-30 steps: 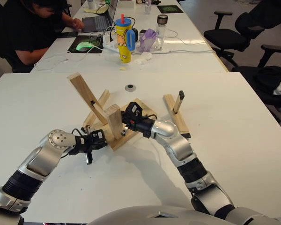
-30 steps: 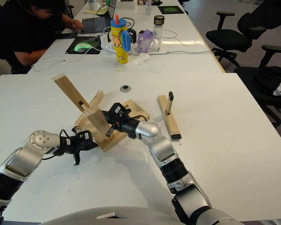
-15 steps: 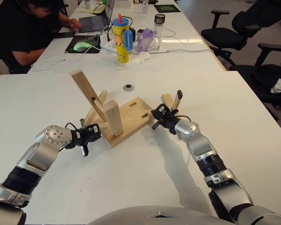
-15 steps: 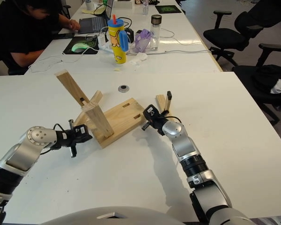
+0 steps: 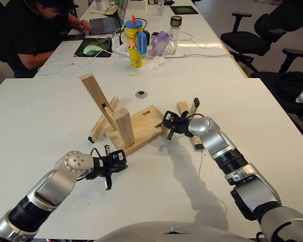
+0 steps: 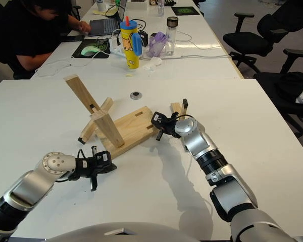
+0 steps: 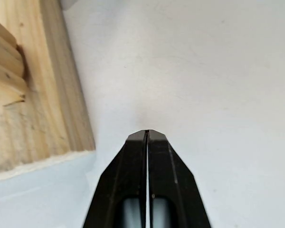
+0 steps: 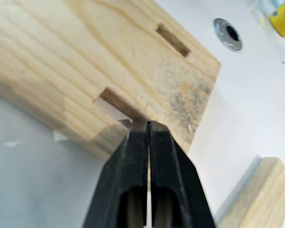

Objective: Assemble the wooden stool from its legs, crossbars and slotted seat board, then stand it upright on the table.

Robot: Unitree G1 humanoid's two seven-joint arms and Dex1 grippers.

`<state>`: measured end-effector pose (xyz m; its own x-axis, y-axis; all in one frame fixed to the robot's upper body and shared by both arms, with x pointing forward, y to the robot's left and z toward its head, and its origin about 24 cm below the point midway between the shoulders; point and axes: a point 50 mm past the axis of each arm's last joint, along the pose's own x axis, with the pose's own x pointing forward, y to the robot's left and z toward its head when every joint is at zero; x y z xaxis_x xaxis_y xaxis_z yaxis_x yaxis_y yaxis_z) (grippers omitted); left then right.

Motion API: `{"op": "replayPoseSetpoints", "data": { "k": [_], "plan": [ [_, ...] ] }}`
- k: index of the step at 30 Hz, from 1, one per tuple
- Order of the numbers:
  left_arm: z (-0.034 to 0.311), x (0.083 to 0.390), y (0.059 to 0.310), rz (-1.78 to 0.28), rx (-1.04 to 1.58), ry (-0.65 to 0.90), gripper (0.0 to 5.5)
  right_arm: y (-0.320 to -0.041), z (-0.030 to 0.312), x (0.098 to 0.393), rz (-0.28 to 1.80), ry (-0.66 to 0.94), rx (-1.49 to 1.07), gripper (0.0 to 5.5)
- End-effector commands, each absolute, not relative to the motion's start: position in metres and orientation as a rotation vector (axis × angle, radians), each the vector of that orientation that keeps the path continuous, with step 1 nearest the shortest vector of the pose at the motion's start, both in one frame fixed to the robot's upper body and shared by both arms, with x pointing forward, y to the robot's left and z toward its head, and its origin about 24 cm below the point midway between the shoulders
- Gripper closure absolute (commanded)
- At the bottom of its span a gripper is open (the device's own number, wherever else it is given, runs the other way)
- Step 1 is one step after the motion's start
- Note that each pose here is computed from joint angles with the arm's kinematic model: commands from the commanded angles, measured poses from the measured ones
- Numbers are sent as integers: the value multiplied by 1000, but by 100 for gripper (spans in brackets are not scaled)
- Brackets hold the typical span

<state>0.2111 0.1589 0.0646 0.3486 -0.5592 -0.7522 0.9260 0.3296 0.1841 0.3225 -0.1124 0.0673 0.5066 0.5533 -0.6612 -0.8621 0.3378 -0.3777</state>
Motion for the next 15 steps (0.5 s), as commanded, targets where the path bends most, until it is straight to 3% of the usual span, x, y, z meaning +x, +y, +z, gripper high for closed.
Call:
{"op": "replayPoseSetpoints", "data": {
  "k": [1, 6, 10, 15],
  "plan": [
    [55, 228, 151, -943, 775, 585, 547, -124, 13, 271, 1164, 843, -724, 550],
    [44, 247, 152, -810, 884, 550, 547, -113, 20, 253, 1174, 812, -652, 550],
    [49, 280, 148, -696, 813, 448, 547, -92, 25, 226, 1192, 763, -562, 550],
    [52, 312, 144, -664, 832, 414, 547, -55, 27, 231, 1122, 605, -492, 550]
  ]
}}
